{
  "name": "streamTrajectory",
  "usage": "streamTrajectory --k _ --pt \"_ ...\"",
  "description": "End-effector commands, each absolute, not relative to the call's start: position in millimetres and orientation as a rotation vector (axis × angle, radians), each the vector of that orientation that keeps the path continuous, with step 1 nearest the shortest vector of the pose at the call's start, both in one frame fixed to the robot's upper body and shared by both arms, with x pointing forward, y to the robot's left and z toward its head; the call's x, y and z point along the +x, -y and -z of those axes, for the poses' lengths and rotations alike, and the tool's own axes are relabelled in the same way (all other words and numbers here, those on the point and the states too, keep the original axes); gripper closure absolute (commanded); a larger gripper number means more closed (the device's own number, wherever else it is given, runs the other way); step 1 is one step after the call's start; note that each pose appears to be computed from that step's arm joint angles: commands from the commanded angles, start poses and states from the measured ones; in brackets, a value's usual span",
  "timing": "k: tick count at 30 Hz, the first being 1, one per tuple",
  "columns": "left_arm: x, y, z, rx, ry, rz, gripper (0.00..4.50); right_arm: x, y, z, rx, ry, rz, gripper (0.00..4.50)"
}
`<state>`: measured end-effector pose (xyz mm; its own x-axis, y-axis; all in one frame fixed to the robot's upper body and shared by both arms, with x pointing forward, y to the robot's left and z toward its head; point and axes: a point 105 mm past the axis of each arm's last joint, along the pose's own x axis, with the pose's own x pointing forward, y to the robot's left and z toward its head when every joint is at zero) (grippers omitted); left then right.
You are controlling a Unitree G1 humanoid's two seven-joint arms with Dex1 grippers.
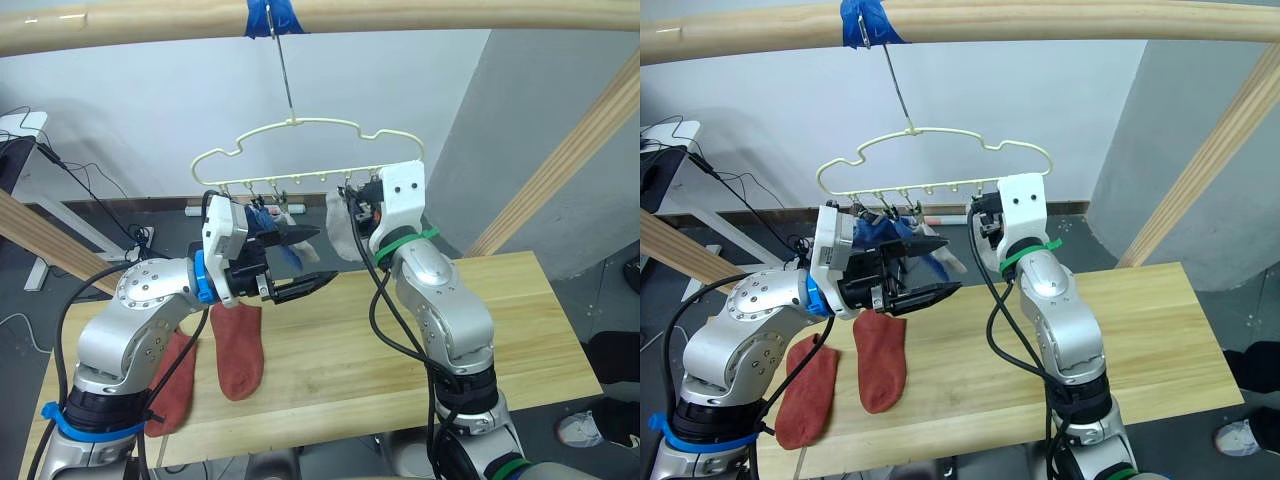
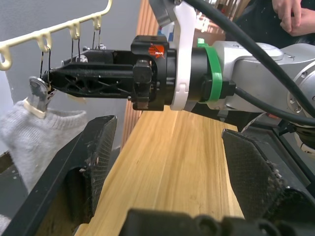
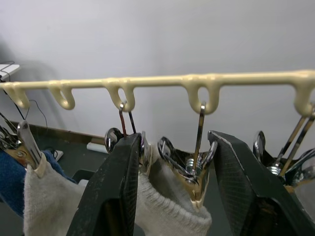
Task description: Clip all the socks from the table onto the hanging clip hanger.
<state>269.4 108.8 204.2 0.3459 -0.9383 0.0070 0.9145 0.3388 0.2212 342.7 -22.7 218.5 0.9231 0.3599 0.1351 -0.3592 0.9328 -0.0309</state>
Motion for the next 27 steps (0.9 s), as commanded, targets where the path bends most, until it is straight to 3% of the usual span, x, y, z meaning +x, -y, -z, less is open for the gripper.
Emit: streamTrajectory --k 1,10,22,27 --pt "266 -108 -209 0.216 0.173 1.214 0.72 338 18 -235 0.018 0.207 -0.399 2.26" --pt "266 -109 -209 0.217 0.172 1.214 0.72 331 25 -236 0.010 0.218 -0.415 2.26" --pt "265 -109 -210 0.200 0.167 1.216 0.72 304 49 -215 -0.115 0.178 -0.530 2.26" --pt "265 -109 -209 0.202 0.166 1.214 0.72 306 53 -206 -0.163 0.144 -0.499 2.26"
